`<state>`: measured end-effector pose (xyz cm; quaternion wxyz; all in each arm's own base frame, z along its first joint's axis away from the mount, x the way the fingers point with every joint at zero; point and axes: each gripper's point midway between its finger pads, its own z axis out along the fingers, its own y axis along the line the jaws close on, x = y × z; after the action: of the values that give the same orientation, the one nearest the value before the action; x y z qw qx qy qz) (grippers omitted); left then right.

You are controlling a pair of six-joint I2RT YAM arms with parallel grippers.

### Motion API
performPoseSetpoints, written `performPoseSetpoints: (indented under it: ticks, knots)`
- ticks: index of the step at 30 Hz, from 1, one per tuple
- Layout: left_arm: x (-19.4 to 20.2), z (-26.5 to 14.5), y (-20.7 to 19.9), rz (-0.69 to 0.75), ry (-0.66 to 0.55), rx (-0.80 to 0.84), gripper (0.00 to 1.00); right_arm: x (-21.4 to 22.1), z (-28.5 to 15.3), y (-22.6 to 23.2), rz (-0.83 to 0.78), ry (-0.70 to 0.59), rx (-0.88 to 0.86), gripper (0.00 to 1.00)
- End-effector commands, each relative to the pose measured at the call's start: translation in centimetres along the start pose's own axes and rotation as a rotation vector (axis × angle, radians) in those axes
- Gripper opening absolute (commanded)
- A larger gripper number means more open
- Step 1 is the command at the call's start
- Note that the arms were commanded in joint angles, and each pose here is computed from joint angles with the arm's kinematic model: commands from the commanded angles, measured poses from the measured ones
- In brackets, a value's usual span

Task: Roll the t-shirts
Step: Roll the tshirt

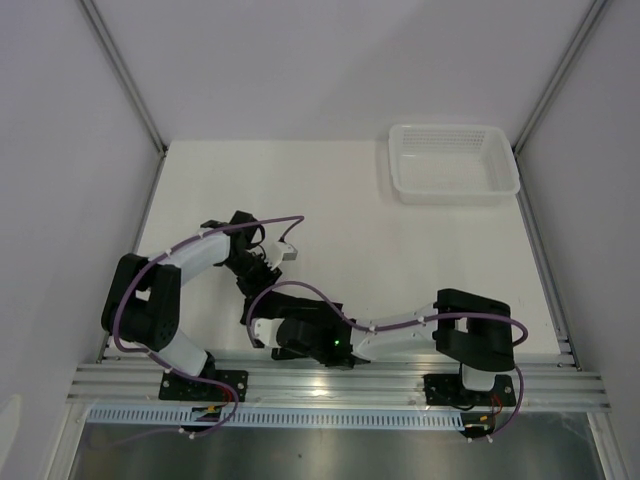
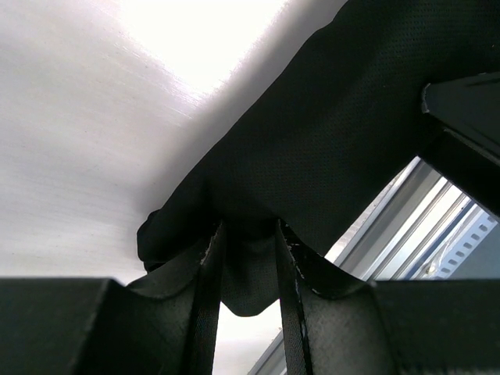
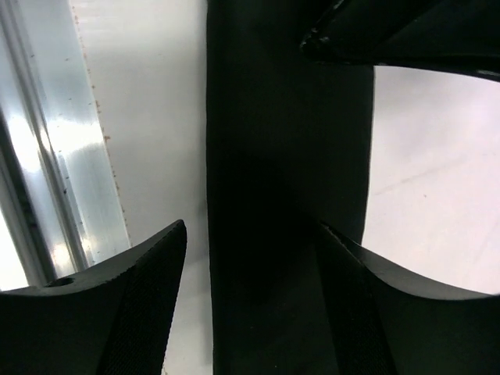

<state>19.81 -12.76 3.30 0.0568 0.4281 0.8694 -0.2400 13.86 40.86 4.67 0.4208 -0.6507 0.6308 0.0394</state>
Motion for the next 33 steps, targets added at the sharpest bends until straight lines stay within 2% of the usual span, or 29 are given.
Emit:
performPoseSetpoints:
  ticks: [1,4,7,13,18,27,30,33]
  knots:
    - [-1.5,-0.8,0.5,0.049,-0.04,-0.037,0.35,-0.8,-0.3,0.2,0.024,0.033,-0.08,0.7]
    - [-1.8,-1.0,0.7,0.054,-0.048,-0.042,0.35,-0.4,-0.4,-0.7,0.112,0.077,-0.106,0.75]
    - [-1.8,-0.9,0.7,0.053,-0.045,-0.04,0.35,0.0,-0.8,-1.3,0.162,0.085,-0.105,0.76]
    - [-2.0,-1.2,0.9,0.06,-0.046,-0.05,0.36,1.6,-1.2,-1.4,0.274,0.087,-0.208,0.77]
    - [-1.7,-1.1,0.9,0.061,-0.036,-0.051,0.35,2.0,-1.9,-3.4,0.387,0.071,-0.219,0.8]
    - [-1.8,-0.8,0.8,0.044,-0.034,-0.032,0.36,2.2,-1.3,-1.3,0.291,0.045,-0.223,0.8]
    - [-1.8,-0.7,0.7,0.045,-0.033,-0.026,0.36,1.5,-1.4,-0.7,0.172,0.035,-0.165,0.81]
    - [-1.7,-0.6,0.9,0.045,-0.026,-0.027,0.36,1.0,-0.9,-1.5,0.091,0.029,-0.037,0.81]
